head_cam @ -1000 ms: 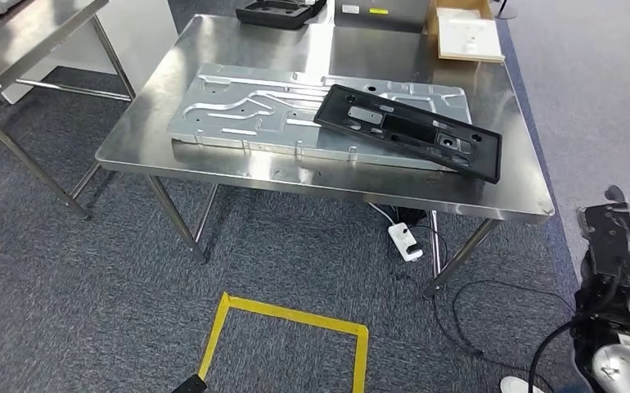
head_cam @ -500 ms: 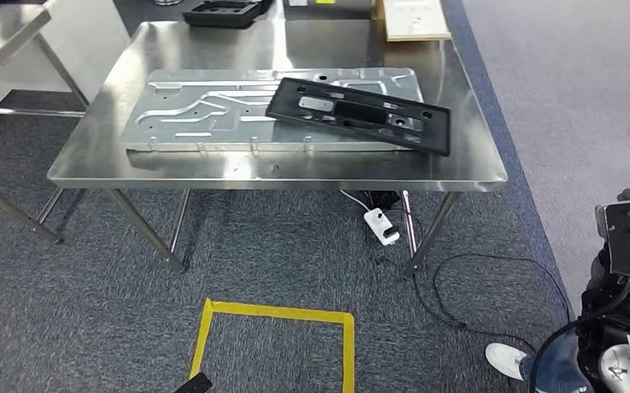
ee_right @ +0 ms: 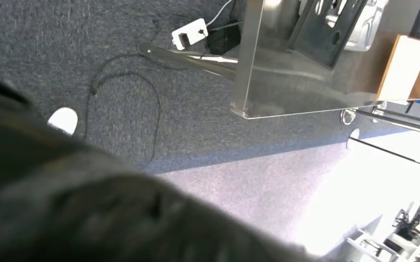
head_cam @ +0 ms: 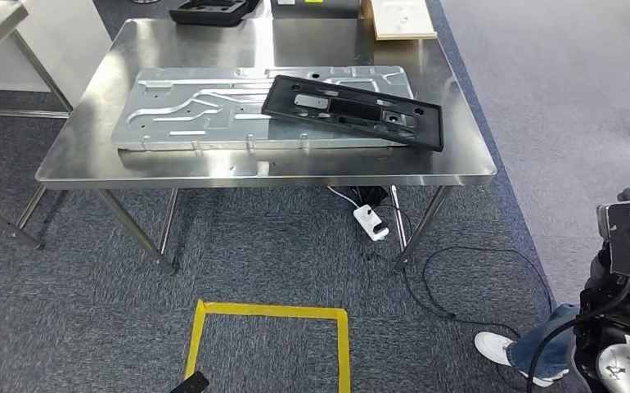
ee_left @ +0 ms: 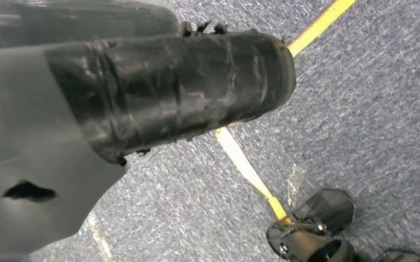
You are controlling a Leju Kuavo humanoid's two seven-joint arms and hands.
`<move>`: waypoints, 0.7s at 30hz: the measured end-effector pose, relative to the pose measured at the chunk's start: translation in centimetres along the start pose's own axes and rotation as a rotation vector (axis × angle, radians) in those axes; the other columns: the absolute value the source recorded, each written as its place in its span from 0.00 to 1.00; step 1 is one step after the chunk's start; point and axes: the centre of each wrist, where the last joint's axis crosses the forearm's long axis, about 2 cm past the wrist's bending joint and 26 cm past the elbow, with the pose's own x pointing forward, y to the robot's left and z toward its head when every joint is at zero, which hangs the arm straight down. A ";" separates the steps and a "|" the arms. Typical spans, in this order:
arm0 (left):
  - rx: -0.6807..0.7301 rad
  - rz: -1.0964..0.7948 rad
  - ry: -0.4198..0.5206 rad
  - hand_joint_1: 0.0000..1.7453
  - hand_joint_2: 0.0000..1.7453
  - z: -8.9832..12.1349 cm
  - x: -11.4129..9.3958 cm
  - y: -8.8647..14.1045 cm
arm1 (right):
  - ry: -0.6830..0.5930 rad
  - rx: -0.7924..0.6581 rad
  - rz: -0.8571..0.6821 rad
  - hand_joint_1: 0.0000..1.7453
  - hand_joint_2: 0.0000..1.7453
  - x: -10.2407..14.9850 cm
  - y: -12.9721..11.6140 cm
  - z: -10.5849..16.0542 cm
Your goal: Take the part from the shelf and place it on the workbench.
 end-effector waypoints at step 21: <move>0.034 0.019 0.079 0.00 0.00 0.0 0.8 -1.0 | 0.001 -0.001 0.002 0.00 0.00 -0.3 0.1 0.1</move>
